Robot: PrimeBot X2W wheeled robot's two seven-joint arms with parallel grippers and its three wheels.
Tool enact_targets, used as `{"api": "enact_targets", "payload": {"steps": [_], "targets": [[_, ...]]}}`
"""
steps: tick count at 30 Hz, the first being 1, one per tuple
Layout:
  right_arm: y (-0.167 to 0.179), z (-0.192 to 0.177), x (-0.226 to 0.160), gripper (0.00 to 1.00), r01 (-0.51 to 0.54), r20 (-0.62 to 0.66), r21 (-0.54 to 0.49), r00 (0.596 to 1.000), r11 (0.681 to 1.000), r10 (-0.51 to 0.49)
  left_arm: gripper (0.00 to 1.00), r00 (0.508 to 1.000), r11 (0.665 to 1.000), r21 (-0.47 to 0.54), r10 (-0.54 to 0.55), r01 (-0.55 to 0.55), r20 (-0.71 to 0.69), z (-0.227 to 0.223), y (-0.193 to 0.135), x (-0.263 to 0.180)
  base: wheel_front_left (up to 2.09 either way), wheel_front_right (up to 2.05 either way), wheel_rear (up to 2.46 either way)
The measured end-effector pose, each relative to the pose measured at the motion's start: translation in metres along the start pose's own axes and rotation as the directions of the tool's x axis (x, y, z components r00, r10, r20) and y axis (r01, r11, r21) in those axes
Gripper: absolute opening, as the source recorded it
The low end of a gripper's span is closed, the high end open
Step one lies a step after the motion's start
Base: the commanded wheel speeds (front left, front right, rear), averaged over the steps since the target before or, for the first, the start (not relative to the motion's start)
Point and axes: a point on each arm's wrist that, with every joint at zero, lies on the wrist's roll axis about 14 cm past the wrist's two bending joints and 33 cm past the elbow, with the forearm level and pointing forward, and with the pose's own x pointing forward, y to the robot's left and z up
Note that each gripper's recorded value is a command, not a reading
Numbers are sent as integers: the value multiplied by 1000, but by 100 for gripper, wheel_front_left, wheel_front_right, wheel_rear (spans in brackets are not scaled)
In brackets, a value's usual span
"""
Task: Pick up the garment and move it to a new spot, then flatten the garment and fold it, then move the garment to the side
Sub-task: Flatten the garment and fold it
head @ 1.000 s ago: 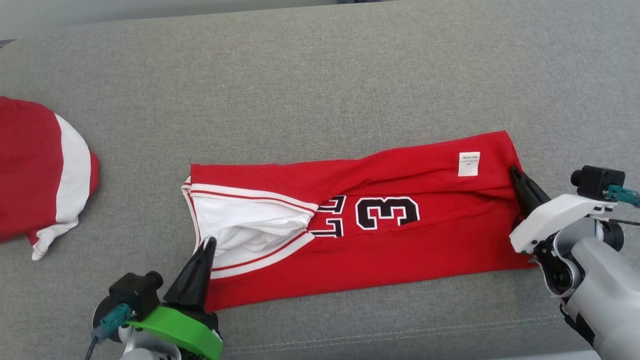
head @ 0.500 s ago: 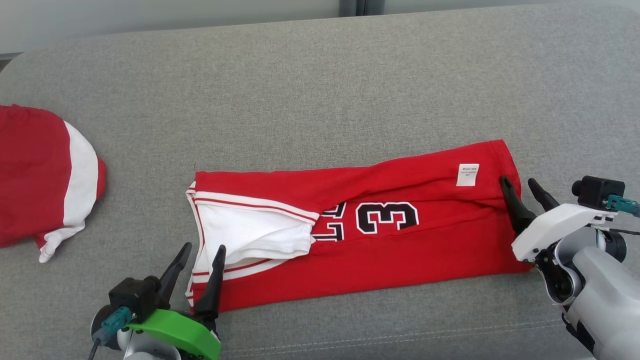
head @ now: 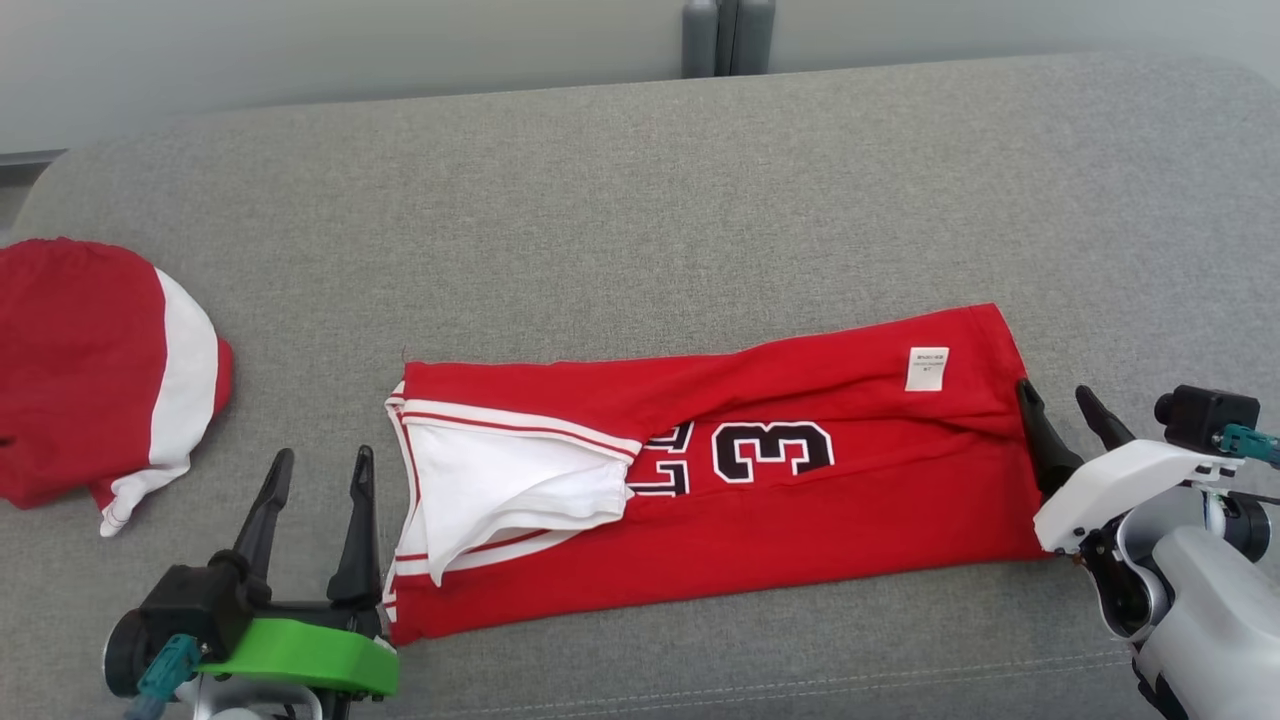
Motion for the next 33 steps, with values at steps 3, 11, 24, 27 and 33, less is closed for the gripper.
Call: {"api": "enact_targets", "payload": {"steps": [3, 11, 24, 27, 33], "targets": [[-1, 0, -1, 100, 12, 4, -1, 1000, 1000, -11, 100, 999, 999, 26, 31, -33, 40, 12, 6, -3, 0, 0, 0], [-3, -9, 1, 100, 36, -25, -23, 999, 999, -36, 100, 990, 991, 68, 108, -114, 89, 27, 24, -13, 0, 0, 0], [0, -32, 17, 100, 68, -137, -53, 988, 996, -74, 100, 983, 983, 69, 163, -168, 81, 24, 38, -26, 0, 0, 0], [0, -44, 18, 100, 73, -181, -53, 980, 996, -82, 100, 983, 982, 70, 170, -176, 74, 22, 40, -27, 0, 0, 0], [8, -47, 25, 0, 61, -188, -49, 980, 997, -69, 100, 982, 981, 69, 178, -182, 61, 18, 43, -27, 0, 0, 0]]}}
